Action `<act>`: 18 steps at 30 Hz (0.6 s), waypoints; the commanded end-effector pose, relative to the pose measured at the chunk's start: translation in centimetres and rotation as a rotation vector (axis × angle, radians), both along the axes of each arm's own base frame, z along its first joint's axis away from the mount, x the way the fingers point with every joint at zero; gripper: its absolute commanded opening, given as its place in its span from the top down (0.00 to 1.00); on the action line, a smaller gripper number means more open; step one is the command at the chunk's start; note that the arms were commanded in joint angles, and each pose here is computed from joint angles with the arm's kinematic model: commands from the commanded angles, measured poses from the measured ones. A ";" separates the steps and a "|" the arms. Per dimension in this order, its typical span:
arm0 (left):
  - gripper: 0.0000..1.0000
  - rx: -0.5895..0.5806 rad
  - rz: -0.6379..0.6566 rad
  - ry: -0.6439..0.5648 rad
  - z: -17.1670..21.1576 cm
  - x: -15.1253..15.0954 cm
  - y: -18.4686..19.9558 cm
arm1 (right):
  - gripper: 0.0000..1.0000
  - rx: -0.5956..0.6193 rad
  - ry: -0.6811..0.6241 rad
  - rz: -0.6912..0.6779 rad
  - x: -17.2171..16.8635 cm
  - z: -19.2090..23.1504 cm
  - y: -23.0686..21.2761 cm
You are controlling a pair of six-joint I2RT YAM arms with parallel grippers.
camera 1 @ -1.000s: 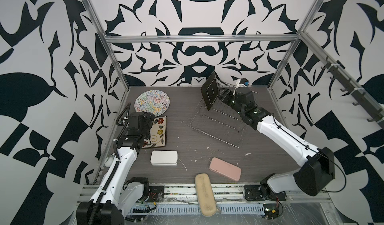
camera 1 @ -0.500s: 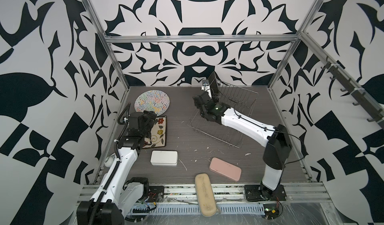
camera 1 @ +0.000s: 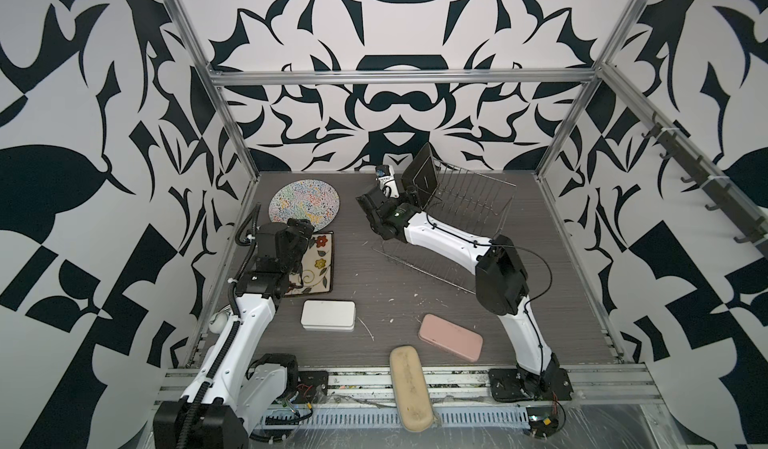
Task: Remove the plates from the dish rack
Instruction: 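Lower the right gripper onto the black plate's top edge in the rack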
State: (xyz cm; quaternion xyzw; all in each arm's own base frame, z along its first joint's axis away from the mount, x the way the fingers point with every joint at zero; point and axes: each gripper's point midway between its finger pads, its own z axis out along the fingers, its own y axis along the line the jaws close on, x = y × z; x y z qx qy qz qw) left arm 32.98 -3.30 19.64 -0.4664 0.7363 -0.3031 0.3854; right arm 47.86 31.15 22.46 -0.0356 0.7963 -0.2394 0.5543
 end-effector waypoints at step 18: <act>0.01 0.009 -0.027 -0.011 0.1 -0.1 -0.3 | 0.21 -0.026 -0.301 -0.211 3.5 3.8 -0.6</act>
